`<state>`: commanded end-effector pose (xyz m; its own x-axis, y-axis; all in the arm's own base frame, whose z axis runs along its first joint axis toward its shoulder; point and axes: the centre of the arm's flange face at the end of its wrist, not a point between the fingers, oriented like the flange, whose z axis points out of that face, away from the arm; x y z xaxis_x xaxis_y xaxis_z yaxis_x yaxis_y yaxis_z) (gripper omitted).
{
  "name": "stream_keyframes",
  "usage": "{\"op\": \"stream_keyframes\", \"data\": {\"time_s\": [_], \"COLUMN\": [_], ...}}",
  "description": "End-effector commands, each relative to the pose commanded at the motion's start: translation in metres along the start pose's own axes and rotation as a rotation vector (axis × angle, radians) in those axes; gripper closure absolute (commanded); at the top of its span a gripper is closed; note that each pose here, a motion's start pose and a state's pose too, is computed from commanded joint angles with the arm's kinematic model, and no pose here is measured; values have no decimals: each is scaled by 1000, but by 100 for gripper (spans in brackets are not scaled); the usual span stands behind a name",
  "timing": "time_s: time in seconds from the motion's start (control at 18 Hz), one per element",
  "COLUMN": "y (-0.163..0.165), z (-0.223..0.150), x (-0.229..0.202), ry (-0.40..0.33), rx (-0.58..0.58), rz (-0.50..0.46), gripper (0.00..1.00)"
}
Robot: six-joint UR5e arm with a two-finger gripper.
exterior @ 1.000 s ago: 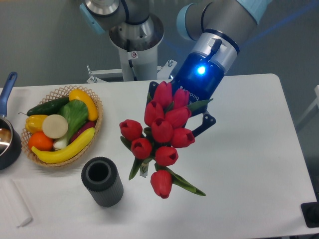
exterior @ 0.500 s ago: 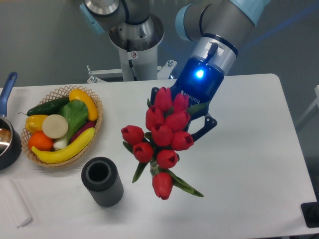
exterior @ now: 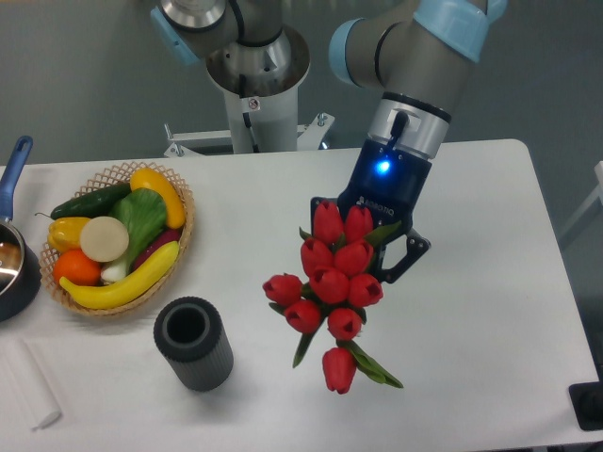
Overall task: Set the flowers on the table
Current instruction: 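Lower the held tulips onto the table, tilting the stems sideways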
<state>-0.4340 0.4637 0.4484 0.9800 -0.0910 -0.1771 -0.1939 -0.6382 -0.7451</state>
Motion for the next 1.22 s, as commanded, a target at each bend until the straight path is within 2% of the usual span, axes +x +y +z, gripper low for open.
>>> {"op": "stream_keyframes", "data": {"time_s": [0.17,0.44,0.67,0.94,1.22], "y": [11,48,63,92,110], "z": [5,13,23,32,40], "x": [2,5,11,17,21], "ry": [10,-45,-16,4,60], "rx": [-15,-216,-257,-403,-483], "rz": [35,103,171,266,313], "gripper": [56,56,56,56,56]}}
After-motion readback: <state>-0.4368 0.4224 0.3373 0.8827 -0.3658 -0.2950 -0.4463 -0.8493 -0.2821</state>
